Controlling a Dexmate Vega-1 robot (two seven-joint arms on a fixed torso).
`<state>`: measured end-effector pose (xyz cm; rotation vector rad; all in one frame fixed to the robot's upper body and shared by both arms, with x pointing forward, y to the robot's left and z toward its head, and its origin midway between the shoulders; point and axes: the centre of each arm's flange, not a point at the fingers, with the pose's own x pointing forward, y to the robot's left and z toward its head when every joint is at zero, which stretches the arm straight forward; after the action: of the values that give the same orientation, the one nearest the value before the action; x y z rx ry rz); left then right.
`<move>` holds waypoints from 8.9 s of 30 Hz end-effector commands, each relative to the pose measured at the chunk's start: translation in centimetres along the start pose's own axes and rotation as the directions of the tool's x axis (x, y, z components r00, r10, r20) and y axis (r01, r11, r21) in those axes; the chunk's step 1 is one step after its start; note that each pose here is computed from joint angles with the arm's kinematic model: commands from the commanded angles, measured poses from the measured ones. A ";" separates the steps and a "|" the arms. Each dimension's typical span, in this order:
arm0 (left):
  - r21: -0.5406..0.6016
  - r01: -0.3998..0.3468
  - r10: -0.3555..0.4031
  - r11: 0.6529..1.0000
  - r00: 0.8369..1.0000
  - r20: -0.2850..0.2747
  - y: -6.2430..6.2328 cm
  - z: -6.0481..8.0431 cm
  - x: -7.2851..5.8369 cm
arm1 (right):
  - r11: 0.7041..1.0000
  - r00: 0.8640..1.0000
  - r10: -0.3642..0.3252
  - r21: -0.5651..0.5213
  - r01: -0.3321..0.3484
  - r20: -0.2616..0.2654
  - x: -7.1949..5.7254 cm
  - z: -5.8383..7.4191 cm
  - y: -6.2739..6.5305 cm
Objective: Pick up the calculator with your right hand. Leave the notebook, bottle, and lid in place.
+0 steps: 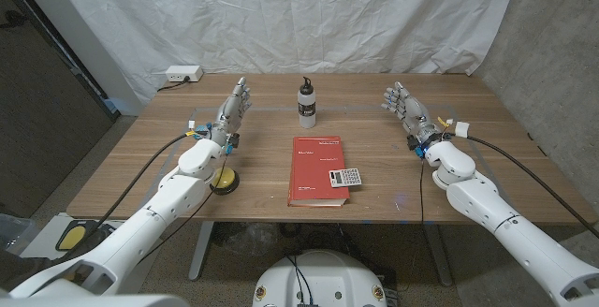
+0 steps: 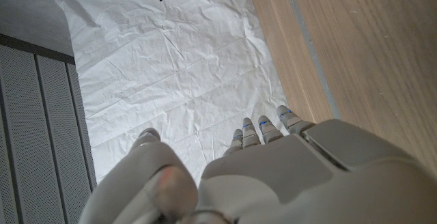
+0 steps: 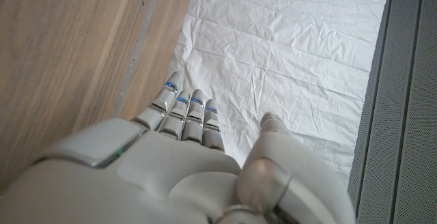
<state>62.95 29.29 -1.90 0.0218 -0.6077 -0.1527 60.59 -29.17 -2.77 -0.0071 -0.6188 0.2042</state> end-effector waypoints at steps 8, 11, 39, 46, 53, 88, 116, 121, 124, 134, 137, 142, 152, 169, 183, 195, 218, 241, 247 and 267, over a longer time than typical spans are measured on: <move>-0.002 -0.003 0.003 1.000 1.000 0.027 0.3 0.2 -0.1 | 1.000 1.000 -0.014 -0.012 0.013 -0.018 -2.5 0.6 0.2; -0.004 0.000 0.000 1.000 1.000 0.027 0.2 0.2 -0.1 | 1.000 1.000 -0.012 -0.013 0.011 -0.023 -2.9 0.6 0.2; 0.018 0.023 -0.023 1.000 1.000 0.021 -1.7 0.5 -0.4 | 1.000 0.998 -0.003 -0.015 0.002 -0.062 -7.5 1.2 -0.6; 0.020 0.010 -0.010 1.000 1.000 0.027 -2.0 1.0 -0.9 | 1.000 0.998 -0.003 -0.031 0.001 -0.060 -8.7 1.5 -0.9; 0.031 0.003 -0.004 1.000 1.000 0.020 -2.1 1.2 -1.5 | 1.000 0.999 0.006 -0.029 -0.008 -0.054 -9.4 1.7 -1.0; 0.015 -0.001 0.001 1.000 1.000 0.017 0.4 0.9 -2.8 | 0.999 0.997 -0.021 -0.026 0.019 -0.077 -12.5 3.3 0.0; 0.051 0.028 -0.028 0.998 1.000 -0.004 -0.6 1.1 -1.5 | 0.997 0.983 0.025 -0.062 -0.037 -0.182 -15.7 4.7 1.0; 0.044 0.036 -0.036 0.998 0.999 -0.002 -0.9 0.9 -1.3 | 0.996 0.980 0.030 -0.072 -0.045 -0.198 -16.1 4.8 1.3; 0.050 0.033 -0.033 0.998 0.999 0.004 -1.0 1.2 -1.3 | 0.996 0.976 0.032 -0.069 -0.048 -0.216 -16.5 4.8 1.2; 0.065 0.022 -0.023 0.998 1.000 0.011 -1.1 2.1 -1.6 | 0.996 0.971 0.025 -0.079 -0.045 -0.239 -17.5 5.0 1.4; 0.062 0.022 -0.023 0.998 1.000 0.016 -1.1 2.2 -1.5 | 0.995 0.967 0.031 -0.081 -0.053 -0.253 -17.6 5.0 1.5; 0.064 0.023 -0.024 0.998 1.000 0.017 -1.1 2.4 -1.5 | 0.994 0.958 0.045 -0.081 -0.071 -0.282 -17.7 5.0 1.7; 0.063 0.015 -0.016 0.998 1.000 0.014 -0.7 2.2 -1.7 | 0.992 0.944 0.051 -0.091 -0.085 -0.325 -17.9 5.1 2.0; 0.070 0.009 -0.011 0.997 1.000 0.027 -0.7 2.8 -1.5 | 0.991 0.920 0.061 -0.089 -0.103 -0.388 -18.2 4.8 2.0; 0.060 0.011 -0.013 0.998 0.999 0.032 -0.8 2.6 -1.3 | 0.981 0.869 0.086 -0.109 -0.159 -0.488 -17.8 5.4 1.8; 0.065 0.009 -0.011 0.998 0.999 0.035 -0.9 2.8 -1.2 | 0.975 0.830 0.120 -0.092 -0.200 -0.544 -17.7 5.5 1.3; 0.070 0.014 -0.017 0.997 0.999 0.039 -0.9 3.1 -0.7 | 0.973 0.776 0.157 -0.039 -0.227 -0.611 -17.8 4.0 1.5; 0.052 0.006 -0.007 0.999 1.000 0.019 0.3 1.9 -1.2 | 0.955 0.707 0.224 0.006 -0.296 -0.671 -15.9 3.2 3.8; 0.057 0.015 -0.016 0.998 1.000 0.017 0.5 2.0 -0.9 | 0.952 0.703 0.228 0.002 -0.306 -0.674 -15.5 3.2 4.2; 0.059 0.011 -0.013 0.998 0.999 0.031 1.1 2.5 -0.6 | 0.947 0.677 0.239 0.014 -0.321 -0.696 -15.0 2.9 5.6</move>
<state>61.06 30.12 -0.26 0.0830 -0.6421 -0.1502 45.75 -27.61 -9.34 -0.2784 0.1172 0.4313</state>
